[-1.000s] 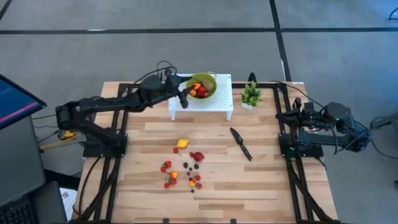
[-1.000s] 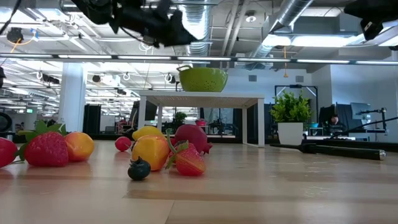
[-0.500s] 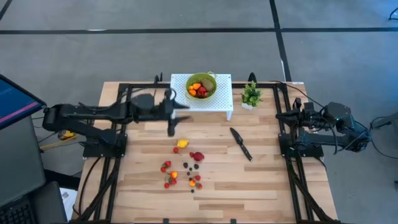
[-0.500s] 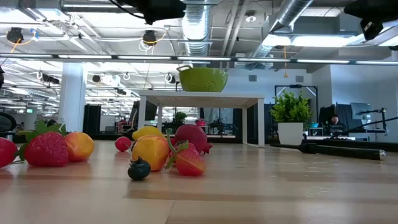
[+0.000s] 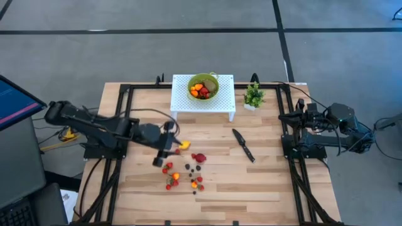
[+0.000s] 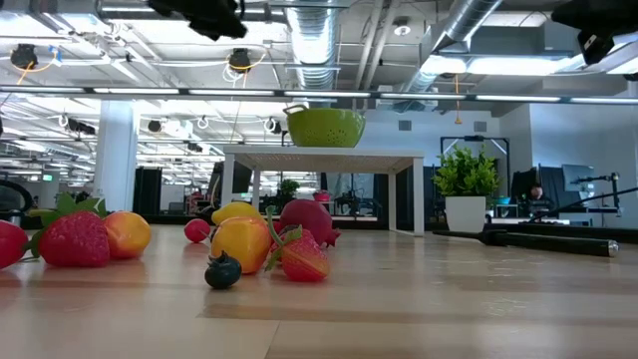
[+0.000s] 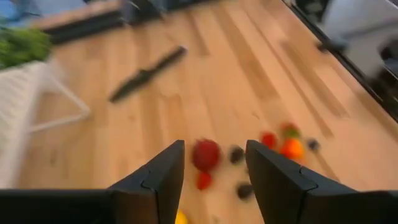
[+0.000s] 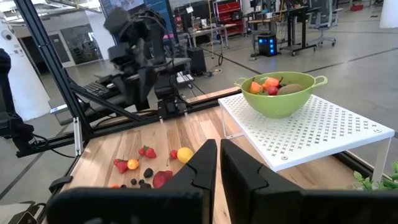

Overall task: Pick & Place Fruit
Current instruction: Put the red cherry into the green strainer bowl

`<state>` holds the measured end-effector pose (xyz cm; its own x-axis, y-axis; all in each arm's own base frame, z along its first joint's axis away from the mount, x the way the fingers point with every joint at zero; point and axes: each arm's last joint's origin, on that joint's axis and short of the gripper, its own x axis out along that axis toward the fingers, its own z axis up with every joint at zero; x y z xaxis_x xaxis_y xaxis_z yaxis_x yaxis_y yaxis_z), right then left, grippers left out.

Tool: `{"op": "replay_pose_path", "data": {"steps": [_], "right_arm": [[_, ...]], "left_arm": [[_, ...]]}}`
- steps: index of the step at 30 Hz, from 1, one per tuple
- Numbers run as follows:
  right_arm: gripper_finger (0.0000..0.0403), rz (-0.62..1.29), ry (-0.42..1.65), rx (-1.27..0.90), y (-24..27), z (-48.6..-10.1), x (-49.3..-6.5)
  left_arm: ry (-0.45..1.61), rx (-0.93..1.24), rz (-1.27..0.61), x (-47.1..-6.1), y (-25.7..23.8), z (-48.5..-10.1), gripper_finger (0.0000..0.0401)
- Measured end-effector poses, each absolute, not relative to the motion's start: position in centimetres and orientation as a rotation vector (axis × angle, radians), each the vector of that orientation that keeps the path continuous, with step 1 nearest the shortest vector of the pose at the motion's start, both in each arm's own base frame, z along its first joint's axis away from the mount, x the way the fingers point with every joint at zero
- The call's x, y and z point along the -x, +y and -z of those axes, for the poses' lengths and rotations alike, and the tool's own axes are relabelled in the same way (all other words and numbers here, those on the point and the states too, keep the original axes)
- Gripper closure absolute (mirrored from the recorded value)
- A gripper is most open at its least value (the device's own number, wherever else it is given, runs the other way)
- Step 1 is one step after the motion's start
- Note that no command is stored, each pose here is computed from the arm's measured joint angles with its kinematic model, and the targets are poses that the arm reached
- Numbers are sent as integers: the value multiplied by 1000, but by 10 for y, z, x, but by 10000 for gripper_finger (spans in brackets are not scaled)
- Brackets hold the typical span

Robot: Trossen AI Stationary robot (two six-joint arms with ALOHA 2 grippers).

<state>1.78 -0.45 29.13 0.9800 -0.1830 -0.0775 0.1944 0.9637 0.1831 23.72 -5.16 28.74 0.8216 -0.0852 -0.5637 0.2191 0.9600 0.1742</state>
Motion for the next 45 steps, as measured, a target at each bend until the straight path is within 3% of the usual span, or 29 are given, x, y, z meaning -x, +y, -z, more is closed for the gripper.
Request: {"op": "replay_pose_path", "data": {"steps": [12,20,25,45], "right_arm": [[386,191,60,-191,-4,-291,-18],[386,192,60,-191,-4,-291,-18],[386,192,60,-191,-4,-291,-18],[386,191,60,-191,-4,-291,-18]], "left_arm": [[738,-235,265,-221,-81,-273,243],[792,-117,119,-229,-69,-266,243],[932,-117,60,-243,-59,-242,243],[1210,-82,1,-276,-27,-178,243]]}}
